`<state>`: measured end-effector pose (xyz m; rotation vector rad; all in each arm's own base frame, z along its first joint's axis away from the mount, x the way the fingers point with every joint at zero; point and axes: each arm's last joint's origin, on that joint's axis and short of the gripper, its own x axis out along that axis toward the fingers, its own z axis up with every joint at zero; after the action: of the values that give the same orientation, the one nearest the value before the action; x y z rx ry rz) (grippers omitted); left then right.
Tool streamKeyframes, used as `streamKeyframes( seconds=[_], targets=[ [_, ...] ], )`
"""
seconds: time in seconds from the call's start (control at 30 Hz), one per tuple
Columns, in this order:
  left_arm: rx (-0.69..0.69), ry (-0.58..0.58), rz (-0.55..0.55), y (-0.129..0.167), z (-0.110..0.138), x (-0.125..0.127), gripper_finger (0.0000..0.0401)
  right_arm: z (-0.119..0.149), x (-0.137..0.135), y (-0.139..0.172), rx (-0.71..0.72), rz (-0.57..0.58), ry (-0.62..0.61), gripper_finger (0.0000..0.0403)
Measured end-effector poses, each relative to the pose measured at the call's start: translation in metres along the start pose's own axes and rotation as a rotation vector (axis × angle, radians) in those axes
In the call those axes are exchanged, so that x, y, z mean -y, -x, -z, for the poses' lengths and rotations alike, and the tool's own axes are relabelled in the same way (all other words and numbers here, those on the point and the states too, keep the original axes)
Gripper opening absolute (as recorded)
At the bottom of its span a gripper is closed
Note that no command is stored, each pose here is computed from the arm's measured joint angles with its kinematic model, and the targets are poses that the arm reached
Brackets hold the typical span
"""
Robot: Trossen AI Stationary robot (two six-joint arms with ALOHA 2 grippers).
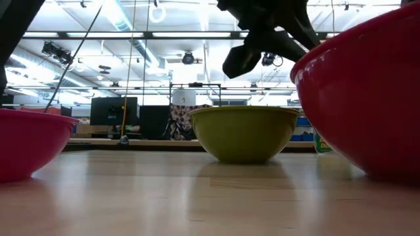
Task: Nest bowls inside each other by size order
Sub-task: Stack the orange bowl on top of the red bowl
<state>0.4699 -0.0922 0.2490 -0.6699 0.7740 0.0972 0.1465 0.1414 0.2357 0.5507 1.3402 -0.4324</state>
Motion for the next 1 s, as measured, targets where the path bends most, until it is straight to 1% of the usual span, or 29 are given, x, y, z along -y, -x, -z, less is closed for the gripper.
streamKeyframes(
  seconds=[0.13, 0.33, 0.43, 0.53, 0.67, 0.73, 0.8, 0.9, 1.0],
  targets=[
    [0.024, -0.022, 0.005, 0.002, -0.003, 0.001, 0.0039, 0.001, 0.004, -0.01, 0.002, 0.01, -0.005, 0.0098],
    [0.017, -0.015, 0.008, -0.002, -0.002, 0.0, 0.0043, 0.0, 0.005, -0.013, 0.016, 0.013, -0.021, 0.0098],
    [-0.023, -0.005, -0.006, -0.009, 0.002, -0.004, 0.0064, 0.0, 0.004, -0.013, 0.016, 0.002, -0.027, 0.0099],
    [-0.043, -0.007, -0.006, -0.013, 0.006, -0.005, 0.0099, 0.0, 0.004, -0.013, 0.008, 0.0, -0.038, 0.0105],
    [-0.042, -0.018, -0.004, -0.013, 0.006, -0.004, 0.015, 0.0, 0.003, -0.013, 0.003, 0.001, -0.046, 0.0121],
    [-0.041, -0.034, -0.005, -0.013, 0.006, -0.005, 0.0168, 0.0, 0.004, -0.013, 0.003, 0.004, -0.047, 0.0133],
    [-0.04, -0.035, -0.006, -0.013, 0.005, -0.005, 0.0178, 0.0, 0.004, -0.013, 0.002, 0.006, -0.047, 0.0145],
    [-0.041, -0.043, -0.006, -0.013, 0.005, -0.005, 0.0182, 0.001, 0.004, -0.013, -0.022, 0.001, -0.045, 0.0164],
    [-0.039, -0.089, -0.004, -0.011, 0.004, -0.005, 0.0183, 0.001, 0.003, -0.013, -0.049, -0.003, -0.037, 0.0185]
  ],
)
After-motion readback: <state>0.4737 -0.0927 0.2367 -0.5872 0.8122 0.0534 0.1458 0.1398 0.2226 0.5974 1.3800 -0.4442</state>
